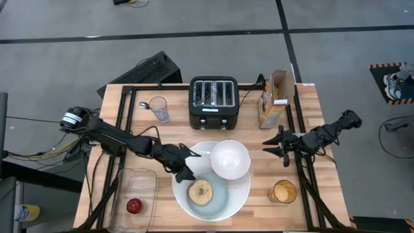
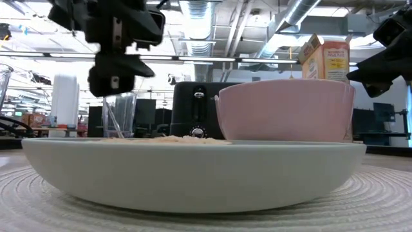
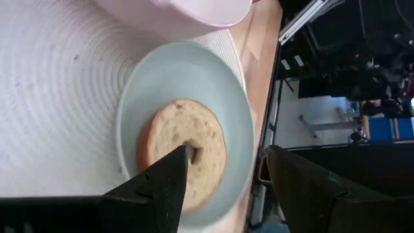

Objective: Arrange a breakfast setting

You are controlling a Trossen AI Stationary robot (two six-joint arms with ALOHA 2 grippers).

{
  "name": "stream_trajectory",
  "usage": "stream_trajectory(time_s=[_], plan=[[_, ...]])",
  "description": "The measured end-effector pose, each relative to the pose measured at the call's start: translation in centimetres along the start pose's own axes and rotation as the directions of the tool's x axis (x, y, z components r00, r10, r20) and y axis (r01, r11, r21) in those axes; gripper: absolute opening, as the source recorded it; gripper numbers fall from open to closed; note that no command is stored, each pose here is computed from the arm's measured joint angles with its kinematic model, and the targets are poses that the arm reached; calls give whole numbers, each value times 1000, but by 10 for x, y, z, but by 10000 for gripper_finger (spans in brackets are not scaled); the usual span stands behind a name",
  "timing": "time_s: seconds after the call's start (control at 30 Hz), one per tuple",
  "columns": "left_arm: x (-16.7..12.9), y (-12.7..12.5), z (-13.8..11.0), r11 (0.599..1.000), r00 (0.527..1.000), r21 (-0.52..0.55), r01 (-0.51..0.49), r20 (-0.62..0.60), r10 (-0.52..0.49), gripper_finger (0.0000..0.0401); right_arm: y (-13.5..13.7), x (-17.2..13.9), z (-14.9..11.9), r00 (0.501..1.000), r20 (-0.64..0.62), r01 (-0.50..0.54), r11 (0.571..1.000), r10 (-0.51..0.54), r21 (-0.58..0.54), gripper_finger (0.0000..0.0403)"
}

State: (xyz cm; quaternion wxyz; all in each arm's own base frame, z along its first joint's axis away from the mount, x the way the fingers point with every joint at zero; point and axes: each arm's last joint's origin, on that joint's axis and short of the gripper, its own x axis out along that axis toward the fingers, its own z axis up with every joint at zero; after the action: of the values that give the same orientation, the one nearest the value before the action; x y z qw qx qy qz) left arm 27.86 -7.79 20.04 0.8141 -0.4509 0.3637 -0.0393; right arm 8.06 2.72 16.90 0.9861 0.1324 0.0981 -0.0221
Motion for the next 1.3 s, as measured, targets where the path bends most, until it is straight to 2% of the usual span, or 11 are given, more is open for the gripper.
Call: stream_trajectory(time_s=[0.1, 0.27, 0.53, 0.93, 1.2, 1.3], plan=[[-17, -3, -3, 999, 999, -35, -30, -21, 30, 199, 0, 0, 0, 1000, 0, 0, 1000, 0, 0, 159], [-48, -8, -14, 994, 994, -35, -107, -31, 106, 199, 0, 0, 0, 1000, 0, 0, 1000, 0, 0, 159], [-86, -10, -33, 975, 981, -117, -191, -48, 186, 199, 0, 0, 0, 1000, 0, 0, 1000, 0, 0, 159], [-125, -10, -56, 948, 969, -231, -219, -164, 184, 199, 0, 0, 0, 1000, 0, 0, 1000, 0, 0, 159], [-148, -14, -67, 941, 961, -303, -150, -269, 67, 199, 0, 0, 0, 1000, 0, 0, 1000, 0, 0, 159], [-153, -13, -74, 931, 946, -316, -183, -315, 79, 199, 0, 0, 0, 1000, 0, 0, 1000, 0, 0, 159]])
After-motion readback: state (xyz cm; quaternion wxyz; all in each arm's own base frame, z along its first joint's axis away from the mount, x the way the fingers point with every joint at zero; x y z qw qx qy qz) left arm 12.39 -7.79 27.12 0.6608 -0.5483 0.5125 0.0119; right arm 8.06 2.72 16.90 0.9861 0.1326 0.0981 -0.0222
